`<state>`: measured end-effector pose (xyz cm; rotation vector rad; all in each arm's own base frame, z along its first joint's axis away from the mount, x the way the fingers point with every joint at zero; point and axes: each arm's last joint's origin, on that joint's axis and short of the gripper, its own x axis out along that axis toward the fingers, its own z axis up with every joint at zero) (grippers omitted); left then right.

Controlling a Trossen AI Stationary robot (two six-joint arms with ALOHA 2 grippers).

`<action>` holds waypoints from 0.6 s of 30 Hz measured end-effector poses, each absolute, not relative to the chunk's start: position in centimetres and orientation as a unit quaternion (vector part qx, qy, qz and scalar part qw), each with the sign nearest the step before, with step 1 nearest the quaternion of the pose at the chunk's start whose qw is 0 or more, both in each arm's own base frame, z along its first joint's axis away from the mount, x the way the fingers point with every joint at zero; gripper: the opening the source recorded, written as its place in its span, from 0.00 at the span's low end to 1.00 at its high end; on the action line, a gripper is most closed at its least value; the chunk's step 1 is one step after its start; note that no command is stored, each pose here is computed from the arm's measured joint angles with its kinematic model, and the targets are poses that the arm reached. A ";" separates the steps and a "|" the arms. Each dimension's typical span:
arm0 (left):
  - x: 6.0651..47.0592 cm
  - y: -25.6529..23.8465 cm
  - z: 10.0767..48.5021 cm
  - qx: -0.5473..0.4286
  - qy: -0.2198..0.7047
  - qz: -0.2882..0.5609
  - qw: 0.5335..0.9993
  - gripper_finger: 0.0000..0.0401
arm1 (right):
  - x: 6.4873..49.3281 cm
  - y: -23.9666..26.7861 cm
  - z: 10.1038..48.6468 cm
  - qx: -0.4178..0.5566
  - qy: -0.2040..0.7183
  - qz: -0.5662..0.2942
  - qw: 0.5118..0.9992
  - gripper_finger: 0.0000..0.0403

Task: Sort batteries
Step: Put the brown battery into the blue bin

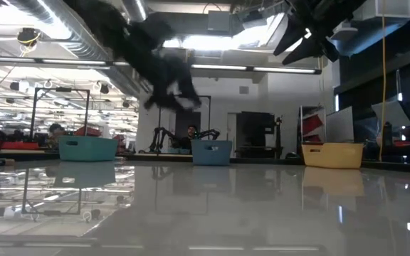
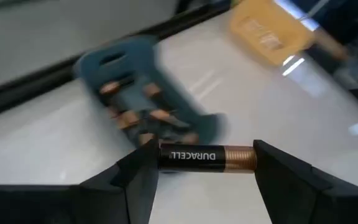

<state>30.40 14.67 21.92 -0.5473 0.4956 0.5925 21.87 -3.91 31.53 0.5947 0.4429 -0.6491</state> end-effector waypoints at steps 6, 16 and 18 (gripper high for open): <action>33.8 18.9 19.8 -0.266 0.274 0.274 0.883 0.56 | 23.1 -2.6 30.4 0.299 0.231 -0.307 0.873 0.39; 36.5 20.4 19.5 -0.156 0.375 0.248 0.880 0.56 | 25.4 0.7 28.0 0.300 0.266 -0.309 0.862 0.39; 36.5 20.4 19.5 -0.141 0.380 0.240 0.882 0.56 | 25.3 1.3 28.0 0.289 0.259 -0.316 0.866 0.39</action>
